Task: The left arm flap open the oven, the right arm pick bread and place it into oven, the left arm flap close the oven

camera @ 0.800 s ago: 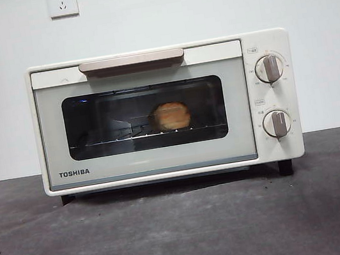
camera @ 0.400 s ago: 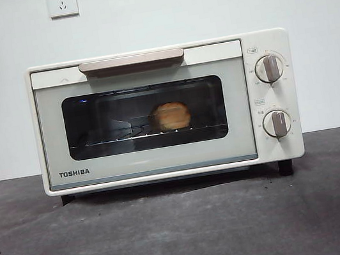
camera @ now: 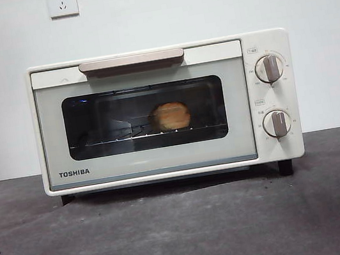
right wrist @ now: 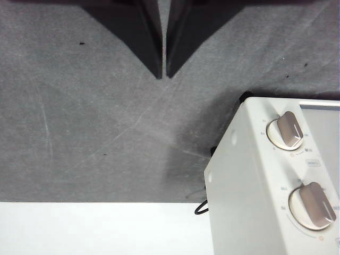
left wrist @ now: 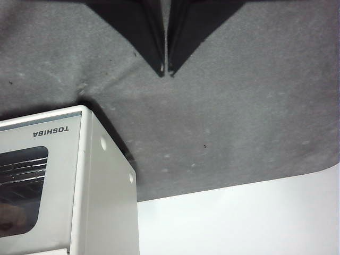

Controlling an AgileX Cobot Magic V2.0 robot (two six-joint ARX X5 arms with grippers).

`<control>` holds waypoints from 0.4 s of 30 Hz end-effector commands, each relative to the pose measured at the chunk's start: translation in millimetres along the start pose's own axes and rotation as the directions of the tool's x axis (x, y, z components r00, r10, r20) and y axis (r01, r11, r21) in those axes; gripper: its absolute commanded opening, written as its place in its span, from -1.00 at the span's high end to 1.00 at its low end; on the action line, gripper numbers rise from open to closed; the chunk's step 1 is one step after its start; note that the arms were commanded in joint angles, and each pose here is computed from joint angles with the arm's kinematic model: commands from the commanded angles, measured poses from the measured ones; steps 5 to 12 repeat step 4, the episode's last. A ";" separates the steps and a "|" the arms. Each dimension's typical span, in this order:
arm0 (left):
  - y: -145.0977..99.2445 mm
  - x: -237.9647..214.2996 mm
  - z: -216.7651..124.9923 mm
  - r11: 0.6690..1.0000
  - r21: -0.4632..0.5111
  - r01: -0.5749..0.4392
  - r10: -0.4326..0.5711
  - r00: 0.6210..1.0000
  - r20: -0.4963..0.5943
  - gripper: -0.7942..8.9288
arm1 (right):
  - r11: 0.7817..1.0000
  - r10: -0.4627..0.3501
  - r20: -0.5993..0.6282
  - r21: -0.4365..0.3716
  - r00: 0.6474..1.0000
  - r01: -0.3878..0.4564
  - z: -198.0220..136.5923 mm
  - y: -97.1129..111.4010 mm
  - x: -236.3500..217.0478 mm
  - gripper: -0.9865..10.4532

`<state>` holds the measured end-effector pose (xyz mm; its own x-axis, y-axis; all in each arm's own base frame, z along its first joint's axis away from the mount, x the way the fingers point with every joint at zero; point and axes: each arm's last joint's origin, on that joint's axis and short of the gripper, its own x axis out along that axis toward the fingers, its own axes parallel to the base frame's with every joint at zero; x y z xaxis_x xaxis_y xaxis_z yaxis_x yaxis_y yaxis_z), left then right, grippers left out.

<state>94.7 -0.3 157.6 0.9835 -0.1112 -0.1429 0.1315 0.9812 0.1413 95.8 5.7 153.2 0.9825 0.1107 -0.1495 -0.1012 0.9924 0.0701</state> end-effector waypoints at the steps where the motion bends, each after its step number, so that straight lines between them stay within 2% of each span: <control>1: -0.6 1.8 -7.1 1.000 -0.011 0.000 0.000 1.000 -0.023 0.80 | 1.000 -0.004 0.009 0.011 1.000 0.004 -0.4 -0.3 0.3 0.82; 12: -0.6 1.8 -7.1 1.000 -0.011 0.000 0.000 1.000 -0.023 0.80 | 1.000 -0.005 0.009 0.011 1.000 0.005 -0.4 -0.3 0.3 0.82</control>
